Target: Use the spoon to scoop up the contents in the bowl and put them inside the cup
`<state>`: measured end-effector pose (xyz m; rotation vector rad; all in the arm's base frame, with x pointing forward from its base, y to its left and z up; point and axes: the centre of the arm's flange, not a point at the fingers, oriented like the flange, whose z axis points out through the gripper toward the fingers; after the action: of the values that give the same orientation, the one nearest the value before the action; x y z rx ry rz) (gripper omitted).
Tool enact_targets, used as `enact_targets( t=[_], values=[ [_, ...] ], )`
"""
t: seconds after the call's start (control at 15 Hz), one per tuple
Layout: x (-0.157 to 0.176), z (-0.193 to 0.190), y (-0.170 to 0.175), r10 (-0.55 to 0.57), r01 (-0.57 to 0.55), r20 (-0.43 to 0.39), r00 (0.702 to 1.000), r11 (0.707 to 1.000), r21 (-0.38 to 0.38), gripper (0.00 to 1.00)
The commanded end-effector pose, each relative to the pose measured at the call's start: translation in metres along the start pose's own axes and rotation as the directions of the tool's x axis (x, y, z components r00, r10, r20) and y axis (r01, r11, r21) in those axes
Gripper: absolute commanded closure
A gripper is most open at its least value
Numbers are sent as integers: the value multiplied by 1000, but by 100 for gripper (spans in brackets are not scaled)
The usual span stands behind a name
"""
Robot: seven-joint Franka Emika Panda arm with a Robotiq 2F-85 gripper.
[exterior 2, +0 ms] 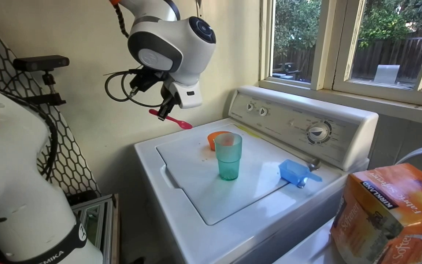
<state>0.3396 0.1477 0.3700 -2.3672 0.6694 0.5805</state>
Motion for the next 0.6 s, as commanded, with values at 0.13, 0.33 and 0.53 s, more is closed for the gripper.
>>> enact_targets(
  t=[0.13,0.33,0.53],
  values=[
    [-13,68,14,-182,153,-115,976,962,-224,94],
    [-15,100,19,-292,227,-156,943,913,-338,94],
    [-12,123,8,-430,314,-211,878,849,-425,94]
  ],
)
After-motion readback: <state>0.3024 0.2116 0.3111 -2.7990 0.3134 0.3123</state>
